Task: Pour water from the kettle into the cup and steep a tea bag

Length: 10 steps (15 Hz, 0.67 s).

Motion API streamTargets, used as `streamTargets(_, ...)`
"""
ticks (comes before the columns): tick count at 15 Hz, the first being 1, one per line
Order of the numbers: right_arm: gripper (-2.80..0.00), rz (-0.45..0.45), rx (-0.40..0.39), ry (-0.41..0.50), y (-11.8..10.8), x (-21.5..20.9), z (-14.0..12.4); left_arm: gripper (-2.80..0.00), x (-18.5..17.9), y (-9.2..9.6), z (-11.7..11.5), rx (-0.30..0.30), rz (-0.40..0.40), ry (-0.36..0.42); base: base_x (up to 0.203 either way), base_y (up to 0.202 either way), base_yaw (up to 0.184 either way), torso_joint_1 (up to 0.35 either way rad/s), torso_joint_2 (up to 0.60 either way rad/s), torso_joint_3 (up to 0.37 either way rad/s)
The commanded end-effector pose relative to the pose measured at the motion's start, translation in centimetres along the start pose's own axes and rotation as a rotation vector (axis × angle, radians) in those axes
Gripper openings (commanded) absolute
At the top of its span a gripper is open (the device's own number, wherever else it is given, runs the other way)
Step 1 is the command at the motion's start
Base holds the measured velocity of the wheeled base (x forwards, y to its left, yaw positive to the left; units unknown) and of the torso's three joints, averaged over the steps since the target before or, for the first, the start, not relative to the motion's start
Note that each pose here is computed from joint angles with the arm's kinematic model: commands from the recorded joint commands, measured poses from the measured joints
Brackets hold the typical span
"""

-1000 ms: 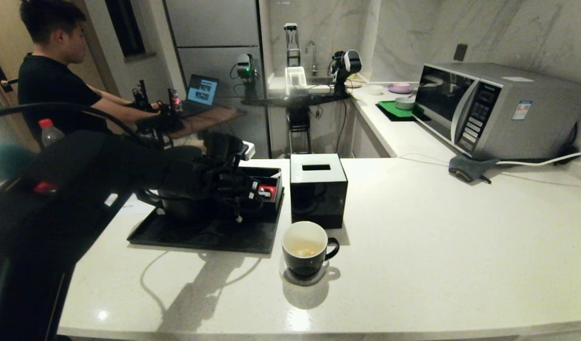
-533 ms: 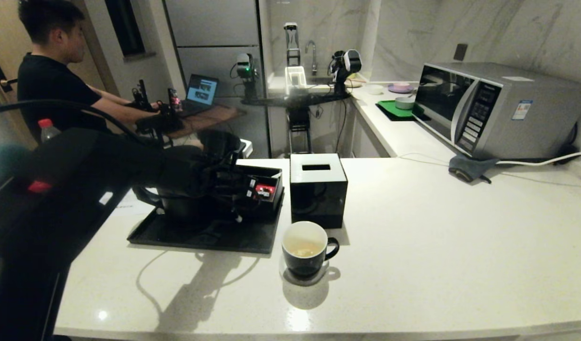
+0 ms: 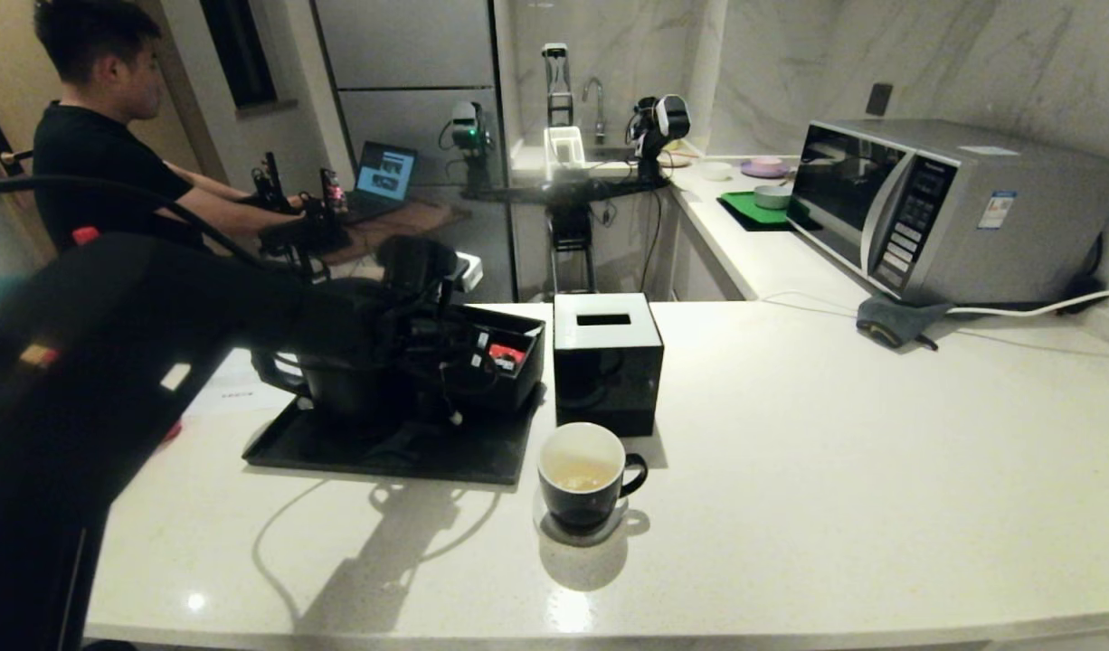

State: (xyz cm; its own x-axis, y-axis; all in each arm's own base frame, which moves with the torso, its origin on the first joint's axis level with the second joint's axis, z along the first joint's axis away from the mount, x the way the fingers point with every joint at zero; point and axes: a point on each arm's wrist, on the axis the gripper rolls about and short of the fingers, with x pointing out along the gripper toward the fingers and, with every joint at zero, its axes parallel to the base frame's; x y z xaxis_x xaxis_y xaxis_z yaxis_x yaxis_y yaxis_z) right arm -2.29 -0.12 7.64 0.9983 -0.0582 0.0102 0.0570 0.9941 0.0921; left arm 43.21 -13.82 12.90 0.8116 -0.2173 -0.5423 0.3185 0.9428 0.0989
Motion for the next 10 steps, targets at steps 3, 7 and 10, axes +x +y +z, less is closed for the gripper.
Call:
streamTargets(3,-2.80,0.000,0.000,0.001,0.00,0.01,0.01,-2.80,-1.30,-0.08,-0.21,0.004,-0.002,0.009,0.000,0.000,0.000,0.000,0.00,0.000)
streamTargets(7,-2.80,0.000,0.000,0.001,0.00,0.01,0.01,-2.80,-1.36,-0.16,-0.33,0.005,-0.003,0.011,0.000,0.000,0.000,0.000,0.00,0.000)
streamTargets(10,-2.80,0.000,0.000,0.001,0.00,0.01,0.01,-2.80,-0.82,-0.42,-0.66,0.004,-0.007,0.020,0.000,0.000,0.000,0.000,0.00,0.000)
